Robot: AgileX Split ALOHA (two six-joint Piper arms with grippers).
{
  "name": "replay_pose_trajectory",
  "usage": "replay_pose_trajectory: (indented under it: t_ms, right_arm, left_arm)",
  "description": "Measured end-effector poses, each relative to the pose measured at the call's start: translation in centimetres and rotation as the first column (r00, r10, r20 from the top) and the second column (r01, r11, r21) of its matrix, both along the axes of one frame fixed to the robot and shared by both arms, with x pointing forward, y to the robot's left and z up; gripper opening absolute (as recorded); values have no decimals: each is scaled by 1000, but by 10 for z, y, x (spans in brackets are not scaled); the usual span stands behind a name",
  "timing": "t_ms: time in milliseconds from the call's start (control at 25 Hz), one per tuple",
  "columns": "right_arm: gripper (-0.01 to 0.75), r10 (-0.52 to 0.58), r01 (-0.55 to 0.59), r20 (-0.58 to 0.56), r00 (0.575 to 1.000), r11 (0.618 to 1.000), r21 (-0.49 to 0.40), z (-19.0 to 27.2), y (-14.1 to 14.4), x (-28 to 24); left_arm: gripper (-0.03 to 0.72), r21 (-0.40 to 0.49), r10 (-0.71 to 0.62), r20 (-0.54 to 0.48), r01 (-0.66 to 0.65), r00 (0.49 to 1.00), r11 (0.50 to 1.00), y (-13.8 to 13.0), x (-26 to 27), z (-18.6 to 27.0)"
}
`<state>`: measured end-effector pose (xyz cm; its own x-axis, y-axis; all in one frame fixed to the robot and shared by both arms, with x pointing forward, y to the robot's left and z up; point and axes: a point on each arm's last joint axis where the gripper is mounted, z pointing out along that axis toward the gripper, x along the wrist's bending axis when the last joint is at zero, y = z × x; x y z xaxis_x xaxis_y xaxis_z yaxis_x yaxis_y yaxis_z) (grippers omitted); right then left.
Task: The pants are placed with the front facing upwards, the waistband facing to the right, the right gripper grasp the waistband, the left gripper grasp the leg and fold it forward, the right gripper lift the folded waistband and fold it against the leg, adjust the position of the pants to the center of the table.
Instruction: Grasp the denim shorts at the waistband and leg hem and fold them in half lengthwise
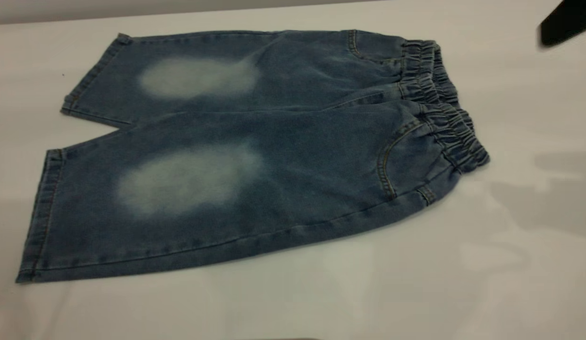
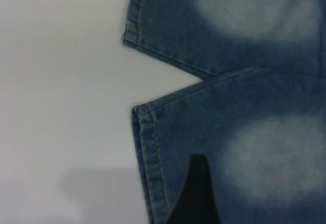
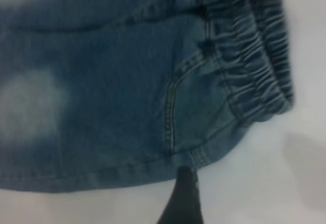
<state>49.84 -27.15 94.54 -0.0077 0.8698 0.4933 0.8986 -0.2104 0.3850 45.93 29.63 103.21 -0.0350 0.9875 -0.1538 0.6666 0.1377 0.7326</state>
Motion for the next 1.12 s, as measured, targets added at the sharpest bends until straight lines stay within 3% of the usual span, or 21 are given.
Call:
replay_pose_trajectory:
  t_ms: [600,800,1120]
  right_arm:
    - [578,-9,21,-82,997,988,155,-96,8,27]
    - [578,-23,43,-122,992,986,159,-120,7,26]
    - [578,-23,38,-94,995,986,161,-127,6,41]
  left_arm:
    - [568,4,1,3,-2,1000,1000,0,3,-2]
    - [568,4,1,3,-2,1000,1000,0,3,-2]
    - [568,4,1,3,-2,1000,1000,0,3,-2]
